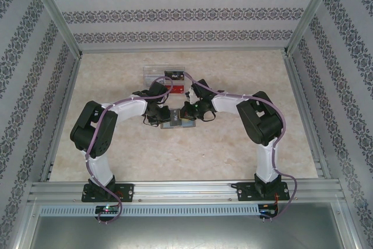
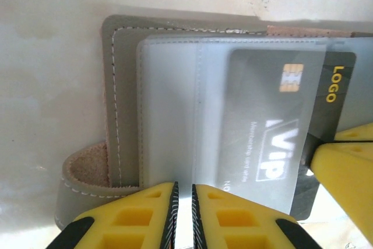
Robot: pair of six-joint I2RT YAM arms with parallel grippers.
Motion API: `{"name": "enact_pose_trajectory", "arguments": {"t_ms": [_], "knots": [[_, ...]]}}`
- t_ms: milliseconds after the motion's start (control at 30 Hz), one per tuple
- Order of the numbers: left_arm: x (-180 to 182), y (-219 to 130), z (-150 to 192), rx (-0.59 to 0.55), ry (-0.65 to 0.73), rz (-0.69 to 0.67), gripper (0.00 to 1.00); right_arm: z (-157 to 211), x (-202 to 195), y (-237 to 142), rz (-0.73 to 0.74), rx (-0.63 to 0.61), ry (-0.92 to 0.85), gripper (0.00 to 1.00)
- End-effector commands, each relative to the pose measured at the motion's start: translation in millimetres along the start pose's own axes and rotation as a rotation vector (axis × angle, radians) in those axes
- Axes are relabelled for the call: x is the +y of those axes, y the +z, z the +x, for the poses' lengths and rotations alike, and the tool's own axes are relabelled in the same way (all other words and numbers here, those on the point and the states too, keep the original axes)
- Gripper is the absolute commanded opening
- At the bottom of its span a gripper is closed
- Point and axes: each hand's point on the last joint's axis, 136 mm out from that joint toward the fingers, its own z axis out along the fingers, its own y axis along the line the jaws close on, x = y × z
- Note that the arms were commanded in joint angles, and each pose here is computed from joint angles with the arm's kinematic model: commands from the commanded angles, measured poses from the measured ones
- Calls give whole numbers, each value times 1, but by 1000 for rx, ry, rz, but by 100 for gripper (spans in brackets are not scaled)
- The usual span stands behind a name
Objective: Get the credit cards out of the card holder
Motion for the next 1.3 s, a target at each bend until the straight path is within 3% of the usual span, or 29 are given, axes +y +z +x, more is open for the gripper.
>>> {"name": "enact_pose_trajectory", "arguments": {"t_ms": [0, 333, 800, 1267], "knots": [[17, -7, 4, 8, -15, -65, 15, 12, -38, -5, 114, 22, 45, 0], [16, -6, 3, 10, -15, -63, 12, 11, -42, -10, 106, 16, 50, 0], [14, -7, 0, 10, -9, -61, 11, -1, -52, -44, 83, -52, 58, 0], [2, -33, -15, -50, 1, -29, 11, -23, -6, -101, 56, -166, -102, 0]]}}
